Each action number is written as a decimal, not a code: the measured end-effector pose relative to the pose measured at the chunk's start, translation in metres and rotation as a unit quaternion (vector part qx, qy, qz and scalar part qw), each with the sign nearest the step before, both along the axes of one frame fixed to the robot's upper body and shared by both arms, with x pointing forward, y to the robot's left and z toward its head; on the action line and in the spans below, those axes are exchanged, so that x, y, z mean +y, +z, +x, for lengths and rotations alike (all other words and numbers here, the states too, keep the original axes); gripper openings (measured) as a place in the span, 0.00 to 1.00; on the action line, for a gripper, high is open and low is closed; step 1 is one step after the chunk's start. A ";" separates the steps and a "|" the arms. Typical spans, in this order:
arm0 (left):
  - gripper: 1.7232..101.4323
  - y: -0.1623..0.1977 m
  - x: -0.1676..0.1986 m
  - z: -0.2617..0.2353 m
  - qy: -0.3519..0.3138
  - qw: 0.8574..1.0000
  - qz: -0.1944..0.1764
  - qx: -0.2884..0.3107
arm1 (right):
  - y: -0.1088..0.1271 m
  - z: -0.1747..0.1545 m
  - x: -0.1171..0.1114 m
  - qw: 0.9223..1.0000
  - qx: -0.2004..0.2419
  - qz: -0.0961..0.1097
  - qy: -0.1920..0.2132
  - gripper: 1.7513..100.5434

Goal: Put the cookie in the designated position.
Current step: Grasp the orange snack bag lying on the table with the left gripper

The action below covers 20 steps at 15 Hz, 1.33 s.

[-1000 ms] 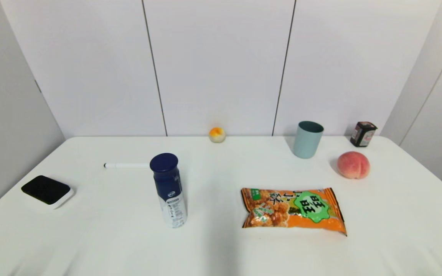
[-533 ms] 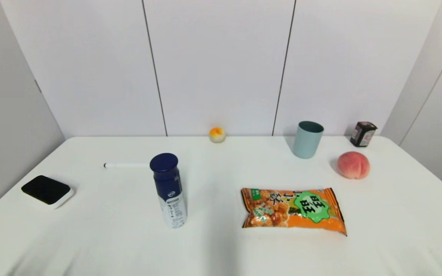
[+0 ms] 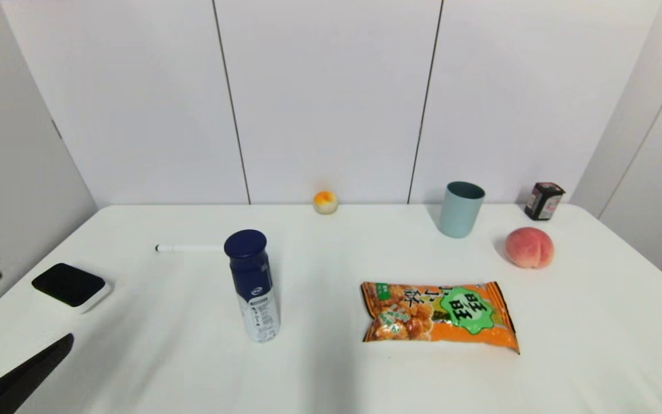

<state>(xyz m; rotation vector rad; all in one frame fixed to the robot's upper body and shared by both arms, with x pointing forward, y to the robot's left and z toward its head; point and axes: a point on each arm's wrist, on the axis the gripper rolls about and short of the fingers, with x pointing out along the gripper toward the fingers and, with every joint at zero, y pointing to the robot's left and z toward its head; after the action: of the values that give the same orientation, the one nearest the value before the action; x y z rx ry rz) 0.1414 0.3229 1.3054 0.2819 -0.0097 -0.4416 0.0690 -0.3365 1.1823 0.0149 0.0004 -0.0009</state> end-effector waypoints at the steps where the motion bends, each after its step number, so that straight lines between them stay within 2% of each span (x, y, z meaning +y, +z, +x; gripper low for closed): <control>1: 0.96 0.008 -0.003 0.010 -0.046 0.999 0.023 -0.002 | 0.000 0.000 0.000 1.000 0.000 0.000 0.000 0.97; 3: 0.96 0.019 -0.010 0.030 -0.128 0.990 0.065 0.001 | 0.000 0.000 0.000 1.000 0.000 0.000 0.000 0.97; 5: 0.96 0.025 -0.024 0.049 -0.209 0.973 0.095 0.020 | 0.000 0.000 0.000 1.000 0.000 0.000 0.000 0.97; 9: 0.96 0.033 -0.073 0.082 -0.345 0.930 0.115 0.052 | 0.000 0.000 0.000 1.000 0.000 0.000 0.000 0.97; 12: 0.96 0.032 -0.118 0.105 -0.416 0.897 0.128 0.074 | 0.000 0.000 0.000 1.000 0.000 0.000 0.000 0.97; 14: 0.96 0.028 -0.149 0.120 -0.446 0.880 0.136 0.088 | 0.000 0.000 0.000 1.000 0.000 0.000 0.000 0.97; 16: 0.96 0.025 -0.181 0.138 -0.455 0.873 0.147 0.095 | 0.000 0.000 0.000 1.000 0.000 0.000 0.000 0.97; 20: 0.96 0.026 -0.249 0.174 -0.429 0.882 0.173 0.093 | 0.000 0.000 0.000 1.000 0.000 0.000 0.000 0.97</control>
<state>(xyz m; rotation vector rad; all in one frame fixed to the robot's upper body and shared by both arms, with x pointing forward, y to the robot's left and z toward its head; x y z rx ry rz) 0.3150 0.0740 1.3316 0.5891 0.1395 -1.3642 0.0690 -0.3365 1.1824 0.0153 -0.0004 -0.0013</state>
